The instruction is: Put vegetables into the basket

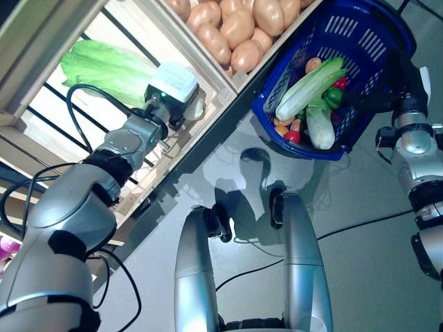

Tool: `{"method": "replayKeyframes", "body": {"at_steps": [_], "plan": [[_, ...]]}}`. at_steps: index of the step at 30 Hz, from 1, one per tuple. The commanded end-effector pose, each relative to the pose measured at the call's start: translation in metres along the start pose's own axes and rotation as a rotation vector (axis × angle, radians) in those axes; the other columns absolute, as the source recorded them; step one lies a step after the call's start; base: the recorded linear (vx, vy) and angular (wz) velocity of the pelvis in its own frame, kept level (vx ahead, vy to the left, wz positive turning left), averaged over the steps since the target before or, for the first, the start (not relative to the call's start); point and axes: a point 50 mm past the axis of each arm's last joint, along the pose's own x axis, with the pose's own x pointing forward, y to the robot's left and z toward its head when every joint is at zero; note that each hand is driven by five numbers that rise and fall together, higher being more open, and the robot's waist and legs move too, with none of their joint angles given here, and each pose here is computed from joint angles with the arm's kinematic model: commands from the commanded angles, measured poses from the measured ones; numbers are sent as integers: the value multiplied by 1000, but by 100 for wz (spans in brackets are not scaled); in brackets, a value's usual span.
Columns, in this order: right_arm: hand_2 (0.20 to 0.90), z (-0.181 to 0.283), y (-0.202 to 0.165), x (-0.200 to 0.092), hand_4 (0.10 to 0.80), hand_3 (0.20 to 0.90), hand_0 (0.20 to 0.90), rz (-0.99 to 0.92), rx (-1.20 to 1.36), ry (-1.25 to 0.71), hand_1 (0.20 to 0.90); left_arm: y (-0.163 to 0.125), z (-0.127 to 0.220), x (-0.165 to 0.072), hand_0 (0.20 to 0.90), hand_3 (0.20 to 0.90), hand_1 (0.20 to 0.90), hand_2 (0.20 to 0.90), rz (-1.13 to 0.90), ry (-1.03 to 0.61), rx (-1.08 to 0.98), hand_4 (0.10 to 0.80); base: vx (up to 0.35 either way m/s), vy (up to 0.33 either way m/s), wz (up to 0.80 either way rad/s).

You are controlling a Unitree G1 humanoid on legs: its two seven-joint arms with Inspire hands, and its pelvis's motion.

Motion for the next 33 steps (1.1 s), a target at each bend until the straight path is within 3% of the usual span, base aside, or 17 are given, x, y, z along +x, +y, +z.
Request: {"method": "replayKeyframes", "body": {"at_steps": [1, 11, 20, 25, 33], "plan": [[900, 46, 10, 5, 800, 900, 900, 48, 176, -233, 900, 21, -64, -12, 300, 300, 300, 300, 80, 194, 31, 400, 44, -17, 0], [900, 16, 42, -13, 800, 900, 900, 226, 232, -136, 900, 15, -53, -20, 300, 300, 300, 300, 164, 105, -182, 400, 61, -29, 6], [900, -31, 75, -49, 800, 900, 900, 396, 275, 19, 900, -10, -29, -35, 300, 300, 300, 300, 189, 70, -920, 400, 144, -44, 6], [900, -64, 93, -85, 800, 900, 900, 531, 383, 174, 900, -30, 2, -52, 300, 300, 300, 300, 158, -29, -1430, 400, 204, -5, 5], [900, -82, 118, -120, 800, 900, 900, 748, 570, 338, 900, -40, 39, -68, 300, 300, 300, 300, 168, -162, -1857, 400, 114, 18, 4]]}}
